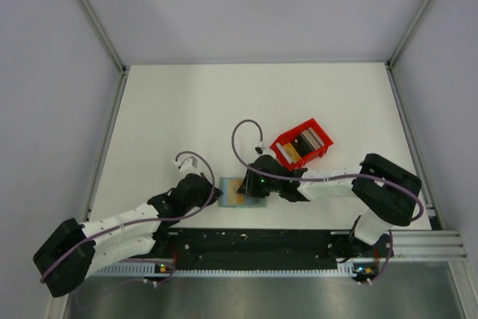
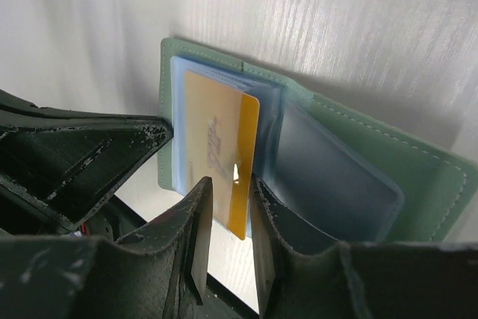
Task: Put the credit cards into the card holder
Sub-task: Insert the credit card into the card holder.
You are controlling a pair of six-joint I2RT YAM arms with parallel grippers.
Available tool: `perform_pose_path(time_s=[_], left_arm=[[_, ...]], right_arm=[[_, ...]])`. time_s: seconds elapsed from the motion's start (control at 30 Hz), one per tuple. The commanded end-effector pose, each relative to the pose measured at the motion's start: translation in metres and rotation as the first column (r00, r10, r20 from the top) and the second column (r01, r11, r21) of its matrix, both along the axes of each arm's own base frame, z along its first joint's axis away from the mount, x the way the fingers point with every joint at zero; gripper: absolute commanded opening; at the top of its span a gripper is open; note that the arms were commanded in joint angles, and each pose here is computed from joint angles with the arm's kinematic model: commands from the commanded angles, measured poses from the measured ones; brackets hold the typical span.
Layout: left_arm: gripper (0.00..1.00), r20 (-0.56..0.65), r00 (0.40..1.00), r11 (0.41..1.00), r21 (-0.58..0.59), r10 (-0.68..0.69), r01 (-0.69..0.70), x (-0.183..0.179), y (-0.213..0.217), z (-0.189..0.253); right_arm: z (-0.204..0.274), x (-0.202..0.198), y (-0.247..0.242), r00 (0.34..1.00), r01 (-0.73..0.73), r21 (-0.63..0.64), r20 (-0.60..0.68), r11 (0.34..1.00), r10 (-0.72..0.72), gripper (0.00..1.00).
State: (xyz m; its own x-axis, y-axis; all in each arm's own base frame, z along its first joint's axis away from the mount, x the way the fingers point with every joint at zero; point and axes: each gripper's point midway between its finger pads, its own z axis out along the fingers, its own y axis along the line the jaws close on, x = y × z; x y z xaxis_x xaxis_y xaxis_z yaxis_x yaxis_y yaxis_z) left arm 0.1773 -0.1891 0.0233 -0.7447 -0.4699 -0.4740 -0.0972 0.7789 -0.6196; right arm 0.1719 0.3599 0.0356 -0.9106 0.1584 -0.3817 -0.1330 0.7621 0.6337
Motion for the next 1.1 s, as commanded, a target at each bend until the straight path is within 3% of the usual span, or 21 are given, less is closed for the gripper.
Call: perform_pose_path(time_s=[0.0, 0.43, 0.63, 0.77, 1.07], left_arm=[[0.00, 0.017, 1.000, 1.000, 0.007, 0.000, -0.001, 0.002, 0.000, 0.004], [0.00, 0.019, 1.000, 1.000, 0.001, -0.001, 0.001, 0.003, -0.001, 0.007], [0.00, 0.019, 1.000, 1.000, 0.018, 0.010, -0.011, 0.003, 0.003, 0.010], [0.00, 0.042, 0.999, 1.000, 0.015, 0.014, -0.015, 0.007, 0.002, 0.023], [0.00, 0.044, 0.999, 1.000, 0.030, 0.007, -0.008, 0.012, -0.002, 0.039]], right_arm=[[0.015, -0.007, 0.024, 0.998, -0.068, 0.055, 0.007, 0.996, 0.067, 0.25], [0.018, -0.014, 0.043, 0.989, -0.146, 0.103, -0.010, 0.984, 0.148, 0.25], [0.017, -0.006, 0.017, 0.995, -0.097, -0.022, 0.032, 0.995, 0.098, 0.30], [0.027, 0.010, -0.004, 0.989, -0.060, -0.101, 0.127, 0.993, 0.072, 0.34], [0.010, 0.016, -0.045, 0.992, -0.033, -0.292, 0.105, 0.956, 0.067, 0.34]])
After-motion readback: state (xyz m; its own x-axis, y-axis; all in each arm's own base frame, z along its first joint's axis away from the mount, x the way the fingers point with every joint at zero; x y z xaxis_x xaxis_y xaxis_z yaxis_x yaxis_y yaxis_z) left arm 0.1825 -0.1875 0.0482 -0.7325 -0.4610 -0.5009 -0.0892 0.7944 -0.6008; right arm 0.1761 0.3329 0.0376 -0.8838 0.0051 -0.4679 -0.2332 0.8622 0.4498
